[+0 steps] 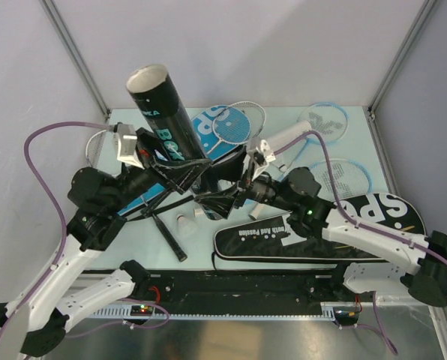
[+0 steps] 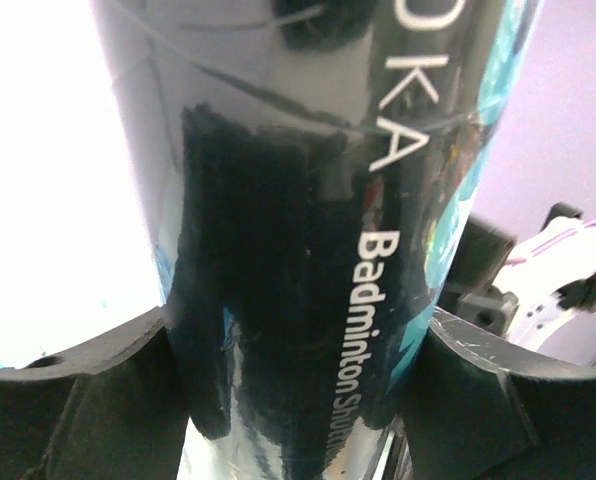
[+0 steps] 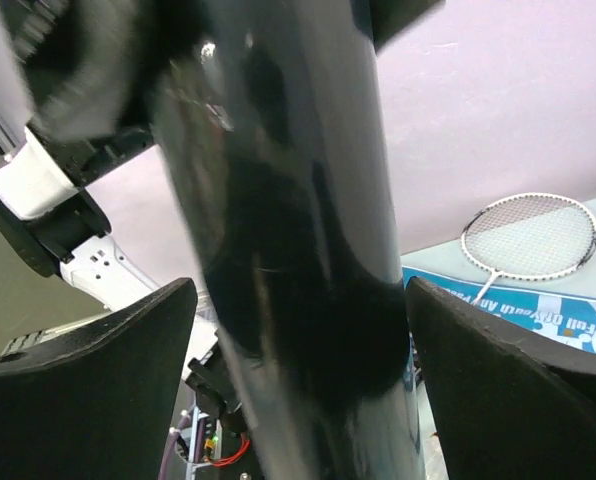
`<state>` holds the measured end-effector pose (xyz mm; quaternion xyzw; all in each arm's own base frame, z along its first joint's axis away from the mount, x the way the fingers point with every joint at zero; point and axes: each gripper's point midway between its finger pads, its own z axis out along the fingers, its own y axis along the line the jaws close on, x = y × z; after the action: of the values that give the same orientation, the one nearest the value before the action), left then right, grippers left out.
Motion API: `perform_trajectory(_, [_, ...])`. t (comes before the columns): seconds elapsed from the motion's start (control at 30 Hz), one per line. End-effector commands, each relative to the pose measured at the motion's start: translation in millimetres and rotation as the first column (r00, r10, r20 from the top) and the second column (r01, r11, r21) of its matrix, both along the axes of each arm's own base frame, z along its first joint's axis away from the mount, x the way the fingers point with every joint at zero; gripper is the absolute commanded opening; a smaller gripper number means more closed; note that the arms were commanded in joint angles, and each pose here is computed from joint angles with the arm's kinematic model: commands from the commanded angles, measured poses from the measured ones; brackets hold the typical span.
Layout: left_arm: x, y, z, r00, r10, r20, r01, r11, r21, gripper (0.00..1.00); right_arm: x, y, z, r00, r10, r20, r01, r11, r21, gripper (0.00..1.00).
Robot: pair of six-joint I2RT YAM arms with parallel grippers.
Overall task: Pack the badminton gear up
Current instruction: Place the shuttle tube at the center of the board.
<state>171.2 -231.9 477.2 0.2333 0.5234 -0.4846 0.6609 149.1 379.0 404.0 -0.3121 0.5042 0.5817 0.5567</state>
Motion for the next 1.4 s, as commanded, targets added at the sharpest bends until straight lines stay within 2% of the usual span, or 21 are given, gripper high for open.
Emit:
perform_trajectory(0.0, [-21.6,3.6,40.8,0.995,-0.083,0.048,0.090,0.982,-0.164,0.76,2.3,13.4,21.5,0.998,-0.003,0.063,-0.004,0.995,0.100,0.88])
perform_trajectory(0.1, [-23.2,3.5,39.5,0.995,-0.094,0.038,0.099,0.979,-0.179,0.82,3.3,19.0,16.3,0.998,0.009,0.055,-0.014,0.996,0.089,0.84])
perform_trajectory(0.23, [-25.9,9.5,38.8,0.996,-0.075,0.054,0.084,0.979,-0.188,0.85,3.8,23.1,9.5,0.999,0.017,0.045,-0.020,0.997,0.070,0.83])
perform_trajectory(0.4, [-25.3,13.6,32.1,0.997,-0.048,0.062,0.059,0.981,-0.184,0.87,5.1,24.2,3.3,1.000,0.019,0.021,-0.020,0.999,0.050,0.53])
perform_trajectory(0.43, [-25.6,14.2,30.8,0.997,-0.045,0.067,0.056,0.982,-0.181,0.88,6.3,23.7,2.1,1.000,0.015,0.010,-0.016,0.999,0.047,0.51])
perform_trajectory(0.53, [-25.7,15.5,23.3,0.996,-0.032,0.083,0.045,0.986,-0.160,0.97,12.3,20.4,0.4,0.999,-0.003,-0.032,0.005,0.999,0.044,0.49])
perform_trajectory(0.6, [-26.7,19.2,18.3,0.996,-0.013,0.091,0.026,0.989,-0.144,0.99,22.5,14.7,-0.8,0.997,-0.030,-0.071,0.034,0.998,0.048,0.49])
perform_trajectory(0.7, [-22.6,28.1,7.7,0.994,0.053,0.093,-0.043,0.994,-0.103,1.00,40.1,-0.3,-1.5,0.990,-0.066,-0.121,0.075,0.995,0.069,0.49])
perform_trajectory(0.9, [5.2,43.5,-33.6,0.973,0.227,0.037,-0.229,0.972,0.056,1.00,83.1,-45.3,-5.3,0.967,-0.168,-0.193,0.188,0.978,0.090,0.48])
perform_trajectory(1.07, [15.0,39.7,-59.8,0.970,0.243,0.018,-0.243,0.957,0.161,1.00,118.4,-90.4,-17.9,0.921,-0.306,-0.242,0.329,0.943,0.058,0.46])
perform_trajectory(1.13, [16.9,37.9,-68.7,0.970,0.242,0.013,-0.239,0.950,0.203,1.00,133.0,-111.8,-24.7,0.885,-0.381,-0.267,0.404,0.914,0.033,0.46])
perform_trajectory(1.2, [20.1,37.1,-78.8,0.969,0.248,0.000,-0.240,0.938,0.250,1.00,153.2,-140.5,-36.9,0.814,-0.493,-0.308,0.514,0.858,-0.015,0.46])
perform_trajectory(1.27, [24.6,37.4,-93.6,0.965,0.262,-0.016,-0.244,0.918,0.312,1.00,175.5,-175.8,-58.7,0.695,-0.620,-0.364,0.633,0.768,-0.098,0.46])
perform_trajectory(1.37, [34.1,40.2,-116.7,0.953,0.300,-0.032,-0.263,0.879,0.398,1.00,203.8,-238.9,-99.8,0.466,-0.758,-0.456,0.759,0.607,-0.236,0.45])
